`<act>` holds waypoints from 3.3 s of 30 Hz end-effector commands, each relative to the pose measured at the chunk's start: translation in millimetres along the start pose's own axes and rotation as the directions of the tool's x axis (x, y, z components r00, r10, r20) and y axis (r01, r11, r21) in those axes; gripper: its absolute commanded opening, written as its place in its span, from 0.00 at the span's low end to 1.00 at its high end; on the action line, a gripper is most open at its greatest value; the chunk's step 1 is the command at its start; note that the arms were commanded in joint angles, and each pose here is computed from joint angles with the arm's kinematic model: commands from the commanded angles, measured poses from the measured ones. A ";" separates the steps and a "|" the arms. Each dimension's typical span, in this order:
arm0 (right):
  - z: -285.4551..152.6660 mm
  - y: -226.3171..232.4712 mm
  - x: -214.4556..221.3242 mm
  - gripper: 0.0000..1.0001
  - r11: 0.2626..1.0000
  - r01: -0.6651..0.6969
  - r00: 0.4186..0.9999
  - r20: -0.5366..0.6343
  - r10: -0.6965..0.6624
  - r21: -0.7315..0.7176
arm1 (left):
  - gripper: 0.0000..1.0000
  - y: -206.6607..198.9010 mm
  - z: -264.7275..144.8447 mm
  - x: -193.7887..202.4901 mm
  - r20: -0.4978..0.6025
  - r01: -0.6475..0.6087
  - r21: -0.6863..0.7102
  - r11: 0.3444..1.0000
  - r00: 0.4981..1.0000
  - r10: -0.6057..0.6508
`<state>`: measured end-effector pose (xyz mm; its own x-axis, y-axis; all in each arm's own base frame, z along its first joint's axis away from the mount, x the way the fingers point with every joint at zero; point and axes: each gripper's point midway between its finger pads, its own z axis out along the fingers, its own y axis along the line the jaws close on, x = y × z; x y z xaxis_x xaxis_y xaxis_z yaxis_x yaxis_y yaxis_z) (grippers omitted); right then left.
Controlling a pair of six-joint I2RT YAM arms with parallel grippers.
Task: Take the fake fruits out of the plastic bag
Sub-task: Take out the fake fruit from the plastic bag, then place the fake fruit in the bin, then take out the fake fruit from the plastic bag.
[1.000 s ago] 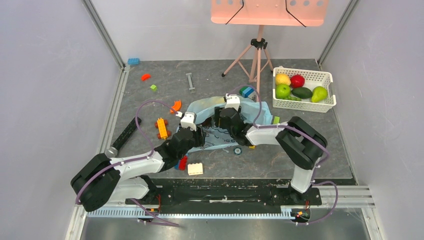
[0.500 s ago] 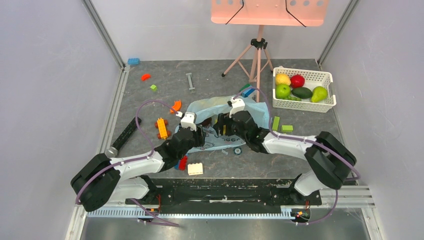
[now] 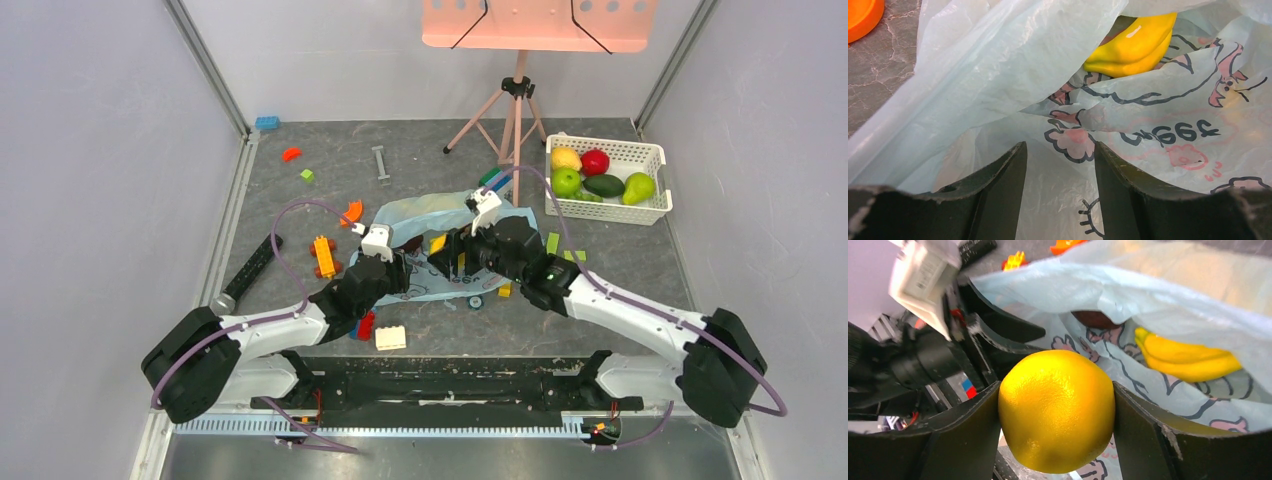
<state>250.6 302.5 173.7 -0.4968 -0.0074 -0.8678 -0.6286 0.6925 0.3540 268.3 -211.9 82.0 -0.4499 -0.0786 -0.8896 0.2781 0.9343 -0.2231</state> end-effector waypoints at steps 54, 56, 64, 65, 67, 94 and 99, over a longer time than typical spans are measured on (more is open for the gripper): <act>-141.7 -538.9 -136.8 0.55 0.293 -0.422 0.906 0.414 0.093 0.858 | 0.60 -6.2 4.8 -21.6 0.058 -0.021 -0.003 1.000 0.998 0.022; -141.8 -546.9 -134.2 0.55 0.280 -0.421 0.906 0.412 0.095 0.863 | 0.60 -5.8 5.0 -20.8 0.055 -0.024 -0.004 1.000 0.998 0.024; -139.9 -565.2 -110.1 0.61 0.244 -0.409 0.912 0.389 0.128 0.879 | 0.60 -5.2 5.5 -20.5 0.053 -0.027 -0.008 1.000 0.998 0.028; -138.9 -566.0 -108.6 0.65 0.244 -0.405 0.914 0.385 0.128 0.881 | 0.60 -5.1 5.7 -20.1 0.052 -0.028 -0.009 1.000 0.998 0.028; -138.3 -567.8 -106.1 0.71 0.243 -0.398 0.917 0.377 0.130 0.884 | 0.60 -5.3 6.1 -19.7 0.050 -0.029 -0.009 1.000 0.998 0.029; -205.5 -410.6 -175.9 0.98 0.398 -0.570 0.781 0.625 -0.010 0.718 | 0.60 -3.1 6.8 -20.2 0.047 -0.031 -0.024 0.999 0.998 0.033; -200.0 -332.3 -165.2 0.98 0.507 -0.497 0.804 0.593 -0.035 0.704 | 0.60 -1.0 5.1 -21.8 0.055 -0.030 -0.031 0.999 0.998 0.032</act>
<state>447.7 -115.9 261.9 -0.0230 0.3983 -0.9170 0.4533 0.8217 0.3455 272.4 -212.1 79.6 -0.4546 -0.0686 -0.8880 0.2628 0.9423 -0.2073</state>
